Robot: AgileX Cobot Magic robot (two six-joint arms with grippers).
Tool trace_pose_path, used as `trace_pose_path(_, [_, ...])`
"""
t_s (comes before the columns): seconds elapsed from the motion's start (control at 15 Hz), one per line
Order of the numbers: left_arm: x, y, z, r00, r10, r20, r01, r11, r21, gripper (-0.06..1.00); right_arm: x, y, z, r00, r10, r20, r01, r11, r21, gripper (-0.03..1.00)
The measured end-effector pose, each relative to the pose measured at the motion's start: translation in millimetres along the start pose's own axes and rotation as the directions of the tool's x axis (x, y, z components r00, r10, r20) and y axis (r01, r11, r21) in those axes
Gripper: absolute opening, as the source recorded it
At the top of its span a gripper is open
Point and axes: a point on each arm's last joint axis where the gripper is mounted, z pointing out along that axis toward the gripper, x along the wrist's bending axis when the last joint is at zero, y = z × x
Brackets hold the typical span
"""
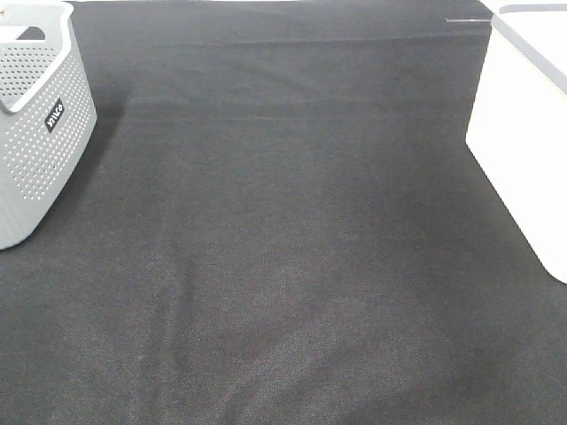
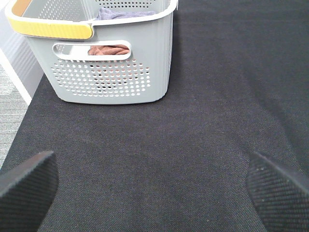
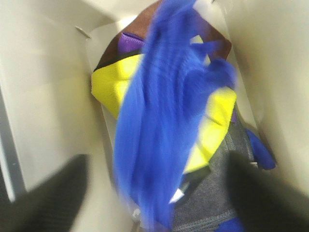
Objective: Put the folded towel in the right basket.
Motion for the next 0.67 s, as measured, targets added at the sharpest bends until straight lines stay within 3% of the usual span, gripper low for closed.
trace_pose_path(0.13, [0, 0, 0, 1.0, 0.0, 0.0, 0.0, 1.0, 0.0, 0.99, 0, 0, 2, 1.0, -0.001, 0.0, 0.001, 1.0, 0.004, 0.95])
trace_pose_path(0.33, [0, 0, 0, 1.0, 0.0, 0.0, 0.0, 1.0, 0.0, 0.99, 4, 0, 1, 1.0, 0.008, -0.024, -0.008, 1.0, 0.0, 0.98])
trace_pose_path(0.47, [0, 0, 0, 1.0, 0.0, 0.0, 0.0, 1.0, 0.0, 0.99, 32, -2, -8, 0.997, -0.045, -0.062, 0.044, 0.999, -0.017, 0.98])
trace_pose_path(0.67, [0, 0, 0, 1.0, 0.0, 0.0, 0.0, 1.0, 0.0, 0.99, 96, -17, -39, 0.98, -0.178, -0.092, 0.171, 0.982, -0.078, 0.98])
